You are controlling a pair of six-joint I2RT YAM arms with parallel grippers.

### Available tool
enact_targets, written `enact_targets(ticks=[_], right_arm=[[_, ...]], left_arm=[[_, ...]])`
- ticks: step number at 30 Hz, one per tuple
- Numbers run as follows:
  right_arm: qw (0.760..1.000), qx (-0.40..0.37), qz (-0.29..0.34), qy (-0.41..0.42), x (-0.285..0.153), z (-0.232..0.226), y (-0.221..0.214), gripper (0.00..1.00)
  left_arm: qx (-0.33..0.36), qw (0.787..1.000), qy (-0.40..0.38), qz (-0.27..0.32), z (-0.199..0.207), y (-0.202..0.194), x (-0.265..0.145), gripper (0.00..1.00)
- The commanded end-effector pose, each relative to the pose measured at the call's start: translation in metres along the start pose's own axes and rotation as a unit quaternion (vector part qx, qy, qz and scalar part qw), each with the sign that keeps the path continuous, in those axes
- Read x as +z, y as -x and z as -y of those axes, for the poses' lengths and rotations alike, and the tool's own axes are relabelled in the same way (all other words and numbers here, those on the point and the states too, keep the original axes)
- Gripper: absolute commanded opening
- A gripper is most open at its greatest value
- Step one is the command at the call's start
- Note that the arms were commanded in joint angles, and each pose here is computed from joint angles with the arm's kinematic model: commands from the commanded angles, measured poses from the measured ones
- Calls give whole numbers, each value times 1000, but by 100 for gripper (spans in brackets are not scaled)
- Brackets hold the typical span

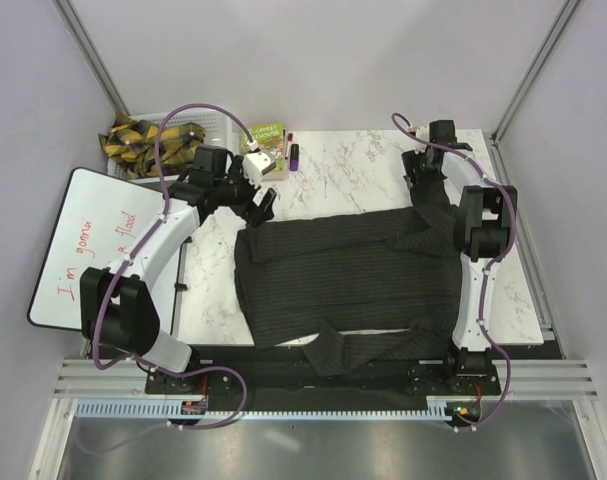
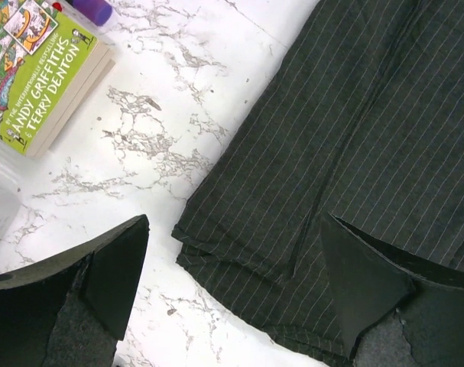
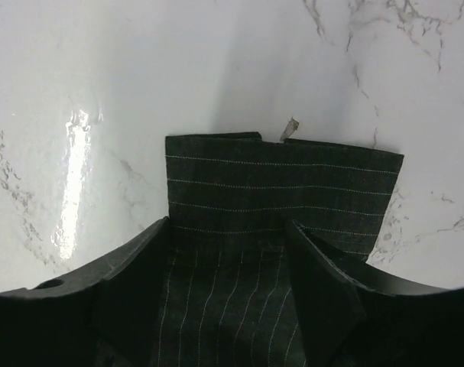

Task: Fold and stack the long sleeve shirts
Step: Fold the shirt

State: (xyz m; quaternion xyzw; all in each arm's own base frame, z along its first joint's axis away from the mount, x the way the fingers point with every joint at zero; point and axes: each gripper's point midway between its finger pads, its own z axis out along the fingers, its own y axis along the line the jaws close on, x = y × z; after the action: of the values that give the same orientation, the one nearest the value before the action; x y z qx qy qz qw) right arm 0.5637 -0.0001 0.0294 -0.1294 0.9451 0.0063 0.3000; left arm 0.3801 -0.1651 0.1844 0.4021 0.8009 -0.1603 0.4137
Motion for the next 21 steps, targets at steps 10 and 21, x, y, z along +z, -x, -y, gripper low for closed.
enact_targets(ticks=[10, 21], right_arm=[[989, -42, 97, 99, -81, -31, 67, 0], [866, -284, 175, 373, -293, -134, 13, 0]], left_arm=[[-44, 995, 7, 92, -15, 54, -54, 99], [126, 955, -95, 250, 51, 132, -137, 99]])
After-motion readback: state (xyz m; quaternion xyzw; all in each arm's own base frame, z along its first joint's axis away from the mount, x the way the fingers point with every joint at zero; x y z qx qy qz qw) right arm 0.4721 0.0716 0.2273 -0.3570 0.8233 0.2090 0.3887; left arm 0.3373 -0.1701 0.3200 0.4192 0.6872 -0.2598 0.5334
